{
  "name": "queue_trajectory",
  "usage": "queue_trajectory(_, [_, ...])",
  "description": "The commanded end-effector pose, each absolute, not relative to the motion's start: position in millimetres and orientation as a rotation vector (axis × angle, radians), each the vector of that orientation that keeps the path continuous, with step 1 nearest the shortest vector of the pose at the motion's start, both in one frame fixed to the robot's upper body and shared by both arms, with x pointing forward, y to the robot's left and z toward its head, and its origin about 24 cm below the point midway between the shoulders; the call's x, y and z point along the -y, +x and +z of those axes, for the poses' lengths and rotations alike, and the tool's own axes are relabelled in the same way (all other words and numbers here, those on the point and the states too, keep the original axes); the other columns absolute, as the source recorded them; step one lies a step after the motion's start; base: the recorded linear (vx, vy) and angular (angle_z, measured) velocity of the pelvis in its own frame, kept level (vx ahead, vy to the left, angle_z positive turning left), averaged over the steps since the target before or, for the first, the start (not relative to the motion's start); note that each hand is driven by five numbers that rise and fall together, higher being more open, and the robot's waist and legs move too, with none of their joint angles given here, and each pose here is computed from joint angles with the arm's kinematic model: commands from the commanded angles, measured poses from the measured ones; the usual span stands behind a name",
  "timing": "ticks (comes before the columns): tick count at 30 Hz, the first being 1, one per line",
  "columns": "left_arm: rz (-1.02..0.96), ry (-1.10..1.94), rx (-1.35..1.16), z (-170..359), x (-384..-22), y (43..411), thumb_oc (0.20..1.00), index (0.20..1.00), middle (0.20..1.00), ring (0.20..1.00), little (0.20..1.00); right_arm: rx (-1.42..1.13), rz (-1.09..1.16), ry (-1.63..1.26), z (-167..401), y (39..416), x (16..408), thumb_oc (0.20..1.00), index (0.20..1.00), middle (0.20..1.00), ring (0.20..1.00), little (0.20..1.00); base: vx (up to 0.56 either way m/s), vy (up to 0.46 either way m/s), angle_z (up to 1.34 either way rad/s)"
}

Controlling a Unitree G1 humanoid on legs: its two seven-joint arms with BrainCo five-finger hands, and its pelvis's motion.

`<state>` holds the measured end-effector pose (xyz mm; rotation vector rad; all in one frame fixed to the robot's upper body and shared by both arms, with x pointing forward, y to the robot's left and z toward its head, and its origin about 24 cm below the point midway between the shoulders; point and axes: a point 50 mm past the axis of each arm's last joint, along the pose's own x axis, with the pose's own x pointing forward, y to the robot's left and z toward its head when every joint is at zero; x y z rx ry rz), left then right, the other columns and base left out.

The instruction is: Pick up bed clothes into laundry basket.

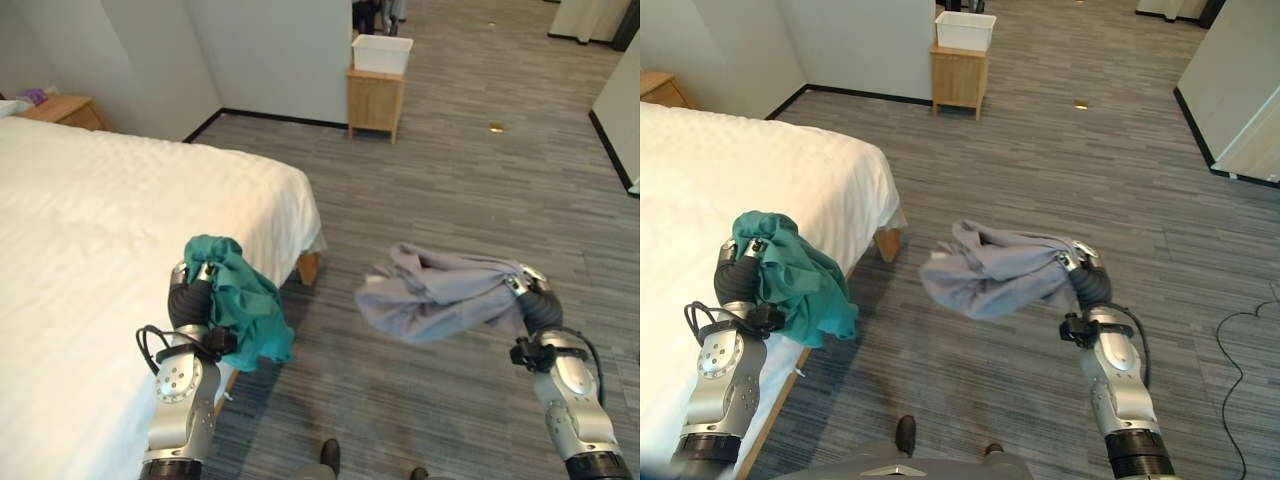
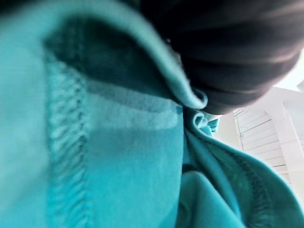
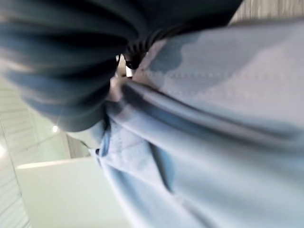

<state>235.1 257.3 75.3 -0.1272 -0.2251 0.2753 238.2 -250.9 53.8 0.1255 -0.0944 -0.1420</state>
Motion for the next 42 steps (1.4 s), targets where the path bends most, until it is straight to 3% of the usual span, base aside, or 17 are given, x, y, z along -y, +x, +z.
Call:
queue_trajectory(1, [0.292, -0.087, 0.346, 97.5, -266.1, 236.4, 0.200, 0.200, 0.200, 0.200, 0.200, 0.318, -0.144, 0.111, 97.7, 239.5, 257.7, 0.200, 0.200, 0.200, 0.200, 0.200, 0.02, -0.021, 0.04])
queue_trajectory(2, [0.292, -0.101, 0.267, 80.9, -270.6, 227.9, 0.200, 0.200, 0.200, 0.200, 0.200, 0.245, -0.240, 0.038, 85.0, 222.2, 278.9, 0.200, 0.200, 0.200, 0.200, 0.200, 0.00, 0.000, 0.00])
queue_trajectory(10, [0.321, -0.065, 0.263, 81.8, -277.7, 222.1, 0.200, 0.200, 0.200, 0.200, 0.200, 0.259, -0.300, 0.045, 86.6, 219.2, 289.1, 0.200, 0.200, 0.200, 0.200, 0.200, 0.03, -0.009, -0.02])
queue_trajectory(20, [0.423, 0.012, 0.384, 112.8, -301.0, 226.6, 0.200, 0.200, 0.200, 0.200, 0.200, 0.330, -0.235, 0.033, 103.6, 238.3, 270.0, 0.200, 0.200, 0.200, 0.200, 0.200, 0.02, 0.072, -0.30])
queue_trajectory(27, [0.366, -0.032, 0.483, 133.4, -291.3, 245.2, 0.200, 0.200, 0.200, 0.200, 0.200, 0.338, -0.333, 0.013, 104.0, 228.1, 288.7, 0.200, 0.200, 0.200, 0.200, 0.200, 0.44, -0.110, 0.04])
queue_trajectory(42, [0.333, -0.112, 0.424, 116.8, -280.9, 244.0, 0.200, 0.200, 0.200, 0.200, 0.200, 0.324, -0.319, 0.052, 103.6, 228.9, 294.6, 0.200, 0.200, 0.200, 0.200, 0.200, 0.46, -0.301, 0.04])
